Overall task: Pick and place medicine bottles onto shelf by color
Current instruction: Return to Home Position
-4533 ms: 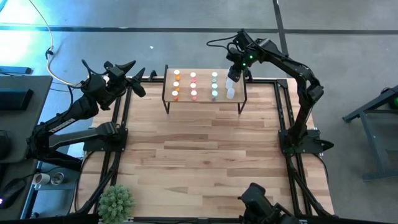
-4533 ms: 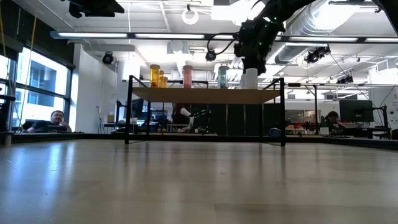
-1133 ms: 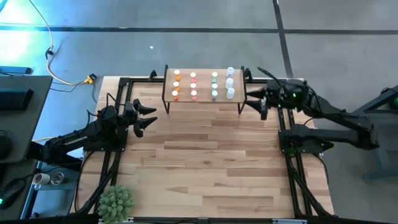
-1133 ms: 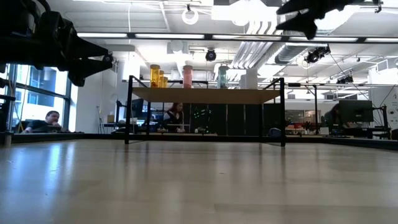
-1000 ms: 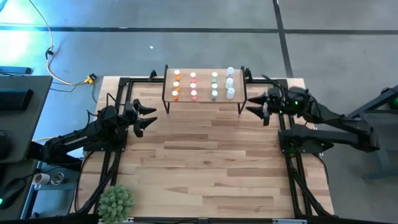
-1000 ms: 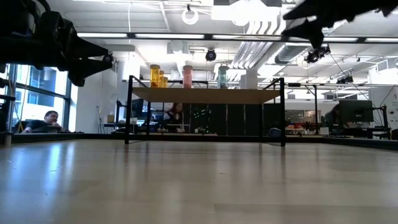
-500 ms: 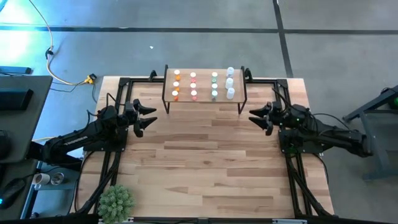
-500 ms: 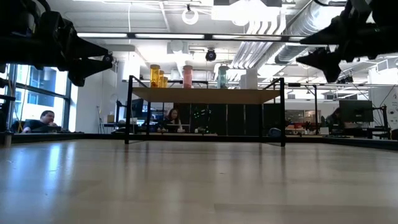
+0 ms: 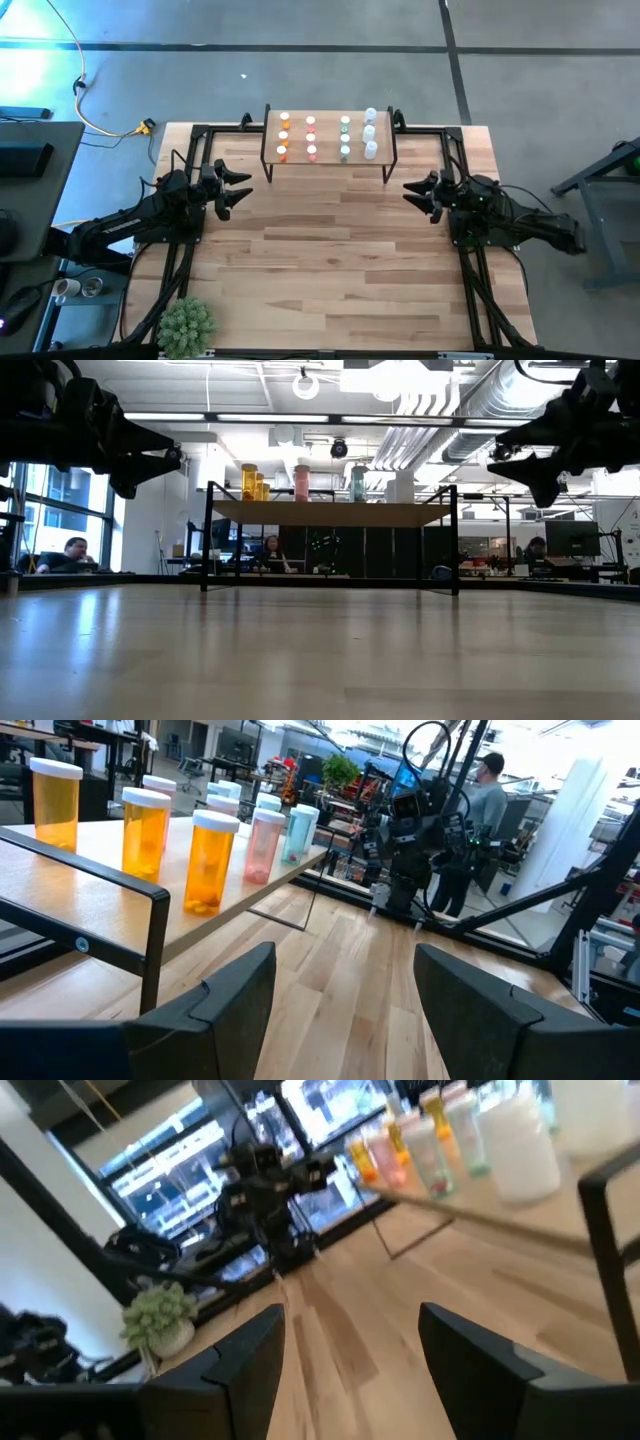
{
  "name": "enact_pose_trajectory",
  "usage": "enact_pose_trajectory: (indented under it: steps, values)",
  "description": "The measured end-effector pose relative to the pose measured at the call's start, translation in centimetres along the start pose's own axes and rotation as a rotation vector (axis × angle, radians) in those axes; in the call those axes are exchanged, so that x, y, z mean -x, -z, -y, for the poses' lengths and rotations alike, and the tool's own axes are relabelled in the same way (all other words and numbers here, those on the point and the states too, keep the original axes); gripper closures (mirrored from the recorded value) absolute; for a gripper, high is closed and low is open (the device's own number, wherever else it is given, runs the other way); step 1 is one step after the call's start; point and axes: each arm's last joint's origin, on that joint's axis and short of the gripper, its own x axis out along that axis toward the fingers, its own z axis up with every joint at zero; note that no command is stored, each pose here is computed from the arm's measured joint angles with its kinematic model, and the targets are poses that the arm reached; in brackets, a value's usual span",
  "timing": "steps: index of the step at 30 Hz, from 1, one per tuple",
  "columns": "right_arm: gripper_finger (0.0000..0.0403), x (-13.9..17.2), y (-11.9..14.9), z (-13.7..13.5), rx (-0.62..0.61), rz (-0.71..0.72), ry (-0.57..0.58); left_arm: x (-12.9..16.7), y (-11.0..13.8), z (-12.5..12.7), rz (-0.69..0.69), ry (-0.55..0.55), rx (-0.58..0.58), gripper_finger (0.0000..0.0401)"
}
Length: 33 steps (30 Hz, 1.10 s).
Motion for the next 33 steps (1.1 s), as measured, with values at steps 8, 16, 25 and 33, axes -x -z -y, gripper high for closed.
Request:
enact_pose_trajectory:
  steps: [8, 16, 25, 33]
  values:
    - [0.0181, 0.19, 0.64, 0.0, -0.003, -0.039, 0.033, 0.0, 0.0, 0.0, 0.0, 0.0, 0.0, 0.0172]
    - [0.0181, 0.21, 0.91, 0.15, 0.002, -0.067, 0.049, 0.0, 0.0, 0.0, 0.0, 0.0, 0.0, 0.0172]
    - [0.0181, 0.2, 0.93, 0.15, 0.004, -0.068, 0.05, 0.0, 0.0, 0.0, 0.0, 0.001, 0.0, 0.0172]
    - [0.0181, 0.2, 0.93, 0.15, 0.004, -0.068, 0.05, 0.0, 0.0, 0.0, 0.0, 0.0, 0.0, 0.0172]
